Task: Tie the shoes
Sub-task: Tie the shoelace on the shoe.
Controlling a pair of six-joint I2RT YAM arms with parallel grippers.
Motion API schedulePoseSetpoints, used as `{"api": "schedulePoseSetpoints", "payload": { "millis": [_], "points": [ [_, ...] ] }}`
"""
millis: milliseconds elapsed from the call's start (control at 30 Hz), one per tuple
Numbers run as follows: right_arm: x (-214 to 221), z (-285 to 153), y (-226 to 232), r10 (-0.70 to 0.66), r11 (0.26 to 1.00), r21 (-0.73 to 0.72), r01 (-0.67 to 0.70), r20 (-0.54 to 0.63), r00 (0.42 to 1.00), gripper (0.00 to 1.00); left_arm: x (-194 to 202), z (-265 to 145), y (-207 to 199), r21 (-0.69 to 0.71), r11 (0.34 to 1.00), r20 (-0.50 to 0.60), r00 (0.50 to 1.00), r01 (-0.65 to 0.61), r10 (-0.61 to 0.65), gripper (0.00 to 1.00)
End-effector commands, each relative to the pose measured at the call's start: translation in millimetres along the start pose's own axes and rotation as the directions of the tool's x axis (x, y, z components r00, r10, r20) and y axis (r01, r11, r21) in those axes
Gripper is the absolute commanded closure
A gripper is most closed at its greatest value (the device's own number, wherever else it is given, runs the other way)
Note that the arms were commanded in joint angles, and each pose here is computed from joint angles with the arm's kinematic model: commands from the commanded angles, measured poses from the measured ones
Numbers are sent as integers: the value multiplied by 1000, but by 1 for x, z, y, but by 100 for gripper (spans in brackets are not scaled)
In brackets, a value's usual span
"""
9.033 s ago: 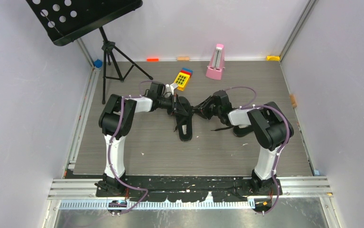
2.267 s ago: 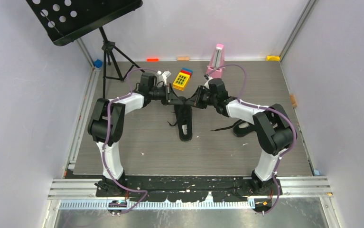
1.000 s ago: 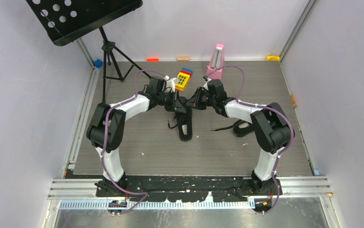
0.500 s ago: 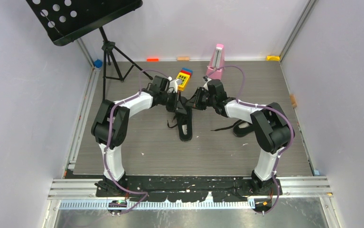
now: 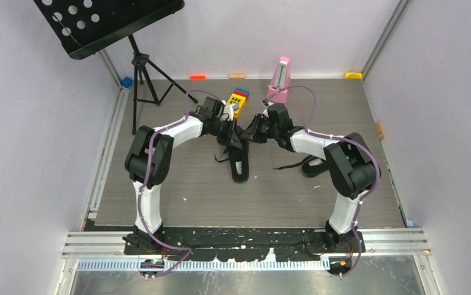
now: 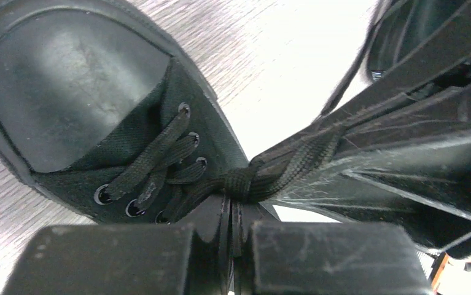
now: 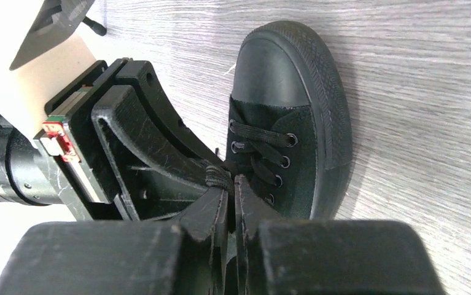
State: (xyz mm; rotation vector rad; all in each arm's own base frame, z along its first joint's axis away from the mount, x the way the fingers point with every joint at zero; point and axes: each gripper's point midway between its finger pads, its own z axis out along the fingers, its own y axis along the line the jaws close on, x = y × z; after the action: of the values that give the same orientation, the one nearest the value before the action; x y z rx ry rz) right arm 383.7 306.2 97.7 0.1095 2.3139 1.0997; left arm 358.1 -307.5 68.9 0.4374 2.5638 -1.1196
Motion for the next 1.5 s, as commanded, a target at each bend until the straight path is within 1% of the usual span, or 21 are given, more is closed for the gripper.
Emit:
{"api": "schedulePoseSetpoints", "payload": {
  "millis": [0,133,233,300,367,467,633,733,867,967,1033,1100,1233,1400,1467],
  "points": [
    [-20,-9,36,-65,996,-56,68,58,996,88,-8,-1,9,-74,997,22,999,-23,25,100],
    [-18,-9,32,-67,997,-38,69,53,996,90,-10,-6,12,-103,994,37,998,-37,41,100],
    [-18,-10,38,-78,996,-42,81,55,995,90,-7,-1,14,-96,995,22,999,-35,38,100],
    [-19,-12,40,-95,995,-26,96,63,994,90,-5,2,18,-115,993,12,999,-31,33,100],
    [-20,-14,43,-106,994,-20,107,63,992,91,-6,3,18,-123,992,28,999,-39,43,100],
    [-19,-14,48,-119,993,-20,120,59,991,91,-7,7,11,-63,997,44,998,-43,46,100],
    [-18,-11,58,-135,990,-30,137,58,989,91,-5,22,-6,104,995,41,999,-7,3,100],
    [-18,-10,63,-152,988,-19,153,61,987,91,-10,22,-15,204,978,69,997,32,-47,100],
    [-18,-8,62,-169,986,21,168,57,984,90,-7,21,-18,306,948,64,992,88,-113,100],
    [-16,-6,54,-173,983,72,170,34,984,86,-7,17,-19,382,915,64,984,127,-164,100],
    [-17,-7,51,-177,981,92,173,29,984,80,-6,14,-19,435,885,56,976,165,-209,100],
    [-18,-9,48,-181,977,122,177,27,983,75,-4,14,-15,456,870,54,969,189,-240,100],
    [-20,-15,46,-195,970,151,189,25,981,68,1,18,-9,456,863,39,964,216,-262,100],
    [-21,-21,47,-205,966,162,201,12,979,52,0,19,-9,464,859,39,963,218,-266,100],
    [-22,-24,48,-213,964,164,208,15,977,43,0,19,-8,463,859,36,963,220,-266,100]
  ]
}}
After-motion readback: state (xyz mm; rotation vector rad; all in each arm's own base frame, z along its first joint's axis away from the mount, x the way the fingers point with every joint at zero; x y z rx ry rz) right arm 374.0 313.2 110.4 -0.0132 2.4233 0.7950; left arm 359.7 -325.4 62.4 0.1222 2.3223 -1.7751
